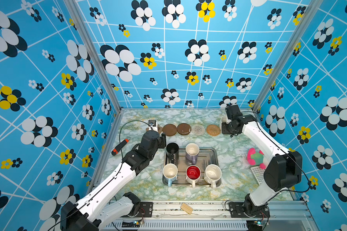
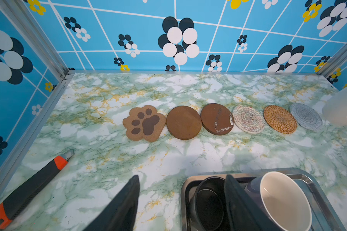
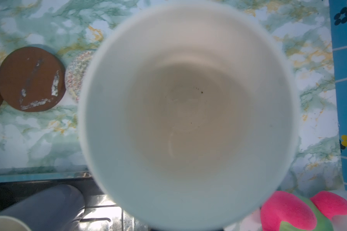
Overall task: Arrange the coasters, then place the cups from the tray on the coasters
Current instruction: 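Lift the white mug with the right gripper and carry it toward the grey woven coaster, then lower the white mug onto the grey woven coaster with the right gripper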
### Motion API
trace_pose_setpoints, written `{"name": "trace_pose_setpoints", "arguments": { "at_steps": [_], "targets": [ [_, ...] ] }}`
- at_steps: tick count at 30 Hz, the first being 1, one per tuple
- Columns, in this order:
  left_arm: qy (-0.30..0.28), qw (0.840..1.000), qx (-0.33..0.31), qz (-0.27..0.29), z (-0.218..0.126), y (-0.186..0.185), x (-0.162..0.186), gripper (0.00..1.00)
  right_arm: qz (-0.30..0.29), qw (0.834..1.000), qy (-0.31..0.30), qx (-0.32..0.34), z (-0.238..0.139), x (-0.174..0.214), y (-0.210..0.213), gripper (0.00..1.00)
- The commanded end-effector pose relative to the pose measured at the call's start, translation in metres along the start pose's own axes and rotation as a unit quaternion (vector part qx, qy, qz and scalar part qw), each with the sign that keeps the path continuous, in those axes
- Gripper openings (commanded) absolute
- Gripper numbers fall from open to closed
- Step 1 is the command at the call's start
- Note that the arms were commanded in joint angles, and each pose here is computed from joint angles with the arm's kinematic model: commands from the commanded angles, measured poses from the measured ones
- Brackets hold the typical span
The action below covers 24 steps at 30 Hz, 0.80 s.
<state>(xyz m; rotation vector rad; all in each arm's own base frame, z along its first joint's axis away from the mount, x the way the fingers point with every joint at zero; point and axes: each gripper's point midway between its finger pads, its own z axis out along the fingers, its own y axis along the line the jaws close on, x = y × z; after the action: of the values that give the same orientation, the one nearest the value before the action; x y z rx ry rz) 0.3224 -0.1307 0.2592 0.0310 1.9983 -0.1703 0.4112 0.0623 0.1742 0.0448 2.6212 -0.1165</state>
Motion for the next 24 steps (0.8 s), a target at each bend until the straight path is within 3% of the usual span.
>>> {"name": "trace_pose_setpoints", "arguments": {
  "at_steps": [1,24],
  "targets": [
    [-0.006,1.000,0.004,-0.014,0.002,0.002,-0.001,0.68,0.011,0.999,-0.037,0.012,0.001,-0.032,-0.012,0.00],
    [0.009,0.998,-0.015,-0.053,0.024,0.021,0.009,0.66,0.051,0.998,-0.005,0.027,0.076,-0.055,-0.053,0.00]
  ]
}}
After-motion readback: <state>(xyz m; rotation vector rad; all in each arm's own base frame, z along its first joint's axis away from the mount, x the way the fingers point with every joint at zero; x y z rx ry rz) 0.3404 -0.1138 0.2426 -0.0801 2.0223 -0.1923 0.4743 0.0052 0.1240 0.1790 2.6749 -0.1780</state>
